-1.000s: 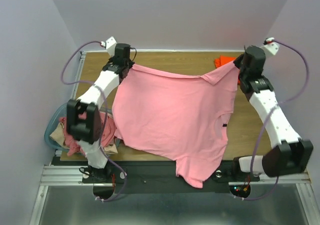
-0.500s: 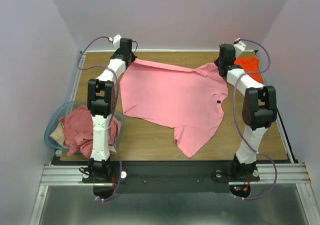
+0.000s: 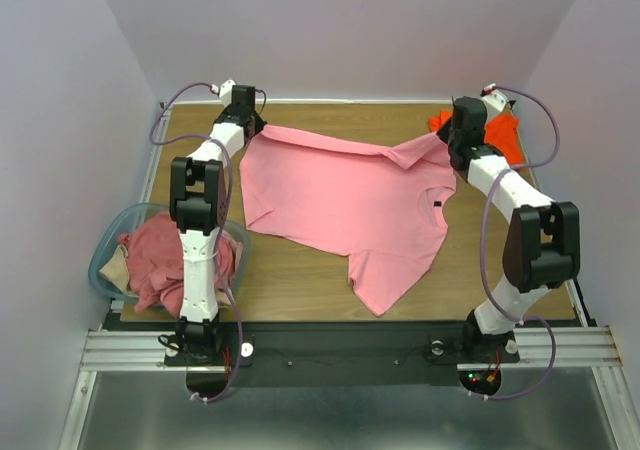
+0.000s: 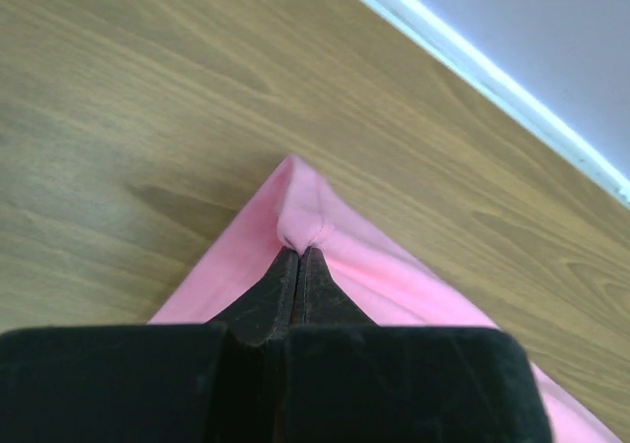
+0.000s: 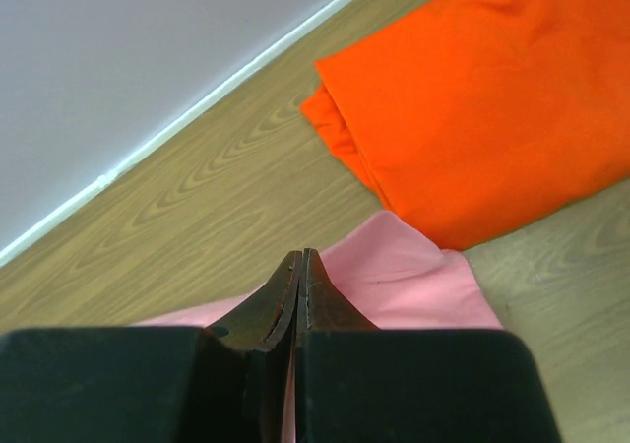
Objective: Fold and stack the t-shirts
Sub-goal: Fold the tshirt
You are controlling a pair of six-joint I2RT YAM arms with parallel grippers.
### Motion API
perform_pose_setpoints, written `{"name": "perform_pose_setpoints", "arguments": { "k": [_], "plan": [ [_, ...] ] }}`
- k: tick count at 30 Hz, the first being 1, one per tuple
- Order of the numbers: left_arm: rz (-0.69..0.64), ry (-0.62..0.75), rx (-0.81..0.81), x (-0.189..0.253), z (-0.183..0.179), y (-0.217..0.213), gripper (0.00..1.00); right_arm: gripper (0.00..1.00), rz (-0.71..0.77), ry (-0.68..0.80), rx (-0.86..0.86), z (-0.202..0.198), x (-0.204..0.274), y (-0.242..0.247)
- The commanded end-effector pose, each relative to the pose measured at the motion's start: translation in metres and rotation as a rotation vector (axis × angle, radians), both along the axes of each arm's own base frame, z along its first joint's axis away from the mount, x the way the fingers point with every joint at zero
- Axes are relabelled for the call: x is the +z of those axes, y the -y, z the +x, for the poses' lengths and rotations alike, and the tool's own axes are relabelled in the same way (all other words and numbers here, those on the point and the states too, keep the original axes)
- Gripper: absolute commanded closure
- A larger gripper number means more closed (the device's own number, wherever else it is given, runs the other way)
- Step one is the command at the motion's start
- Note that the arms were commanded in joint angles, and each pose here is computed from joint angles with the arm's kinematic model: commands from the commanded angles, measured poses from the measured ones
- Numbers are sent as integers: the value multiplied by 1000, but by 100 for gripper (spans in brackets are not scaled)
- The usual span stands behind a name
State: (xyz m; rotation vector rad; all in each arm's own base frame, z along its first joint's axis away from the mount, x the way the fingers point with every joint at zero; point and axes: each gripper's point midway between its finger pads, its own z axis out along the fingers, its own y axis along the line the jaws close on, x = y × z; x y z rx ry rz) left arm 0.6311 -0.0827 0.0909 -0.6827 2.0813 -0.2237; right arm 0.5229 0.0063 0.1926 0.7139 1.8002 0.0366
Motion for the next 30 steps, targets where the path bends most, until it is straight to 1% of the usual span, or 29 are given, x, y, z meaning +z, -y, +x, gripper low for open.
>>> {"name": "perform_pose_setpoints", "arguments": {
  "k": [1,3,5,6,9,10,12,14,16,20,25,30],
  "plan": [
    [9,90,10,57,-2,-19,100,99,47,58,25,-17,31,-4],
    [16,80,16,55,-6,-23,100,100,80,41,12,-29,26,-5],
    [16,73,17,54,-7,-25,100,100,97,-15,-4,-46,9,-4],
    [16,68,13,53,-7,-26,100,100,120,-22,-2,-54,8,-5],
    [27,48,21,50,-10,-31,100,100,144,-89,33,-71,-15,-12],
    [31,49,21,51,-10,-32,100,100,163,-94,62,-76,-16,-18],
    [28,36,4,48,-11,-31,100,100,203,-146,58,-97,-37,-21],
    [25,17,-1,43,-13,-30,100,100,224,-153,68,-105,-40,-24],
    [29,6,14,41,-15,-33,100,99,247,-187,92,-115,-52,-30],
    [53,-29,57,34,-19,-42,100,100,252,-199,82,-129,-56,-28],
    [55,-59,66,28,-22,-43,100,100,264,-219,81,-142,-61,-28],
    [61,-95,90,20,-30,-47,100,100,296,-276,103,-151,-81,-36]
  ]
}}
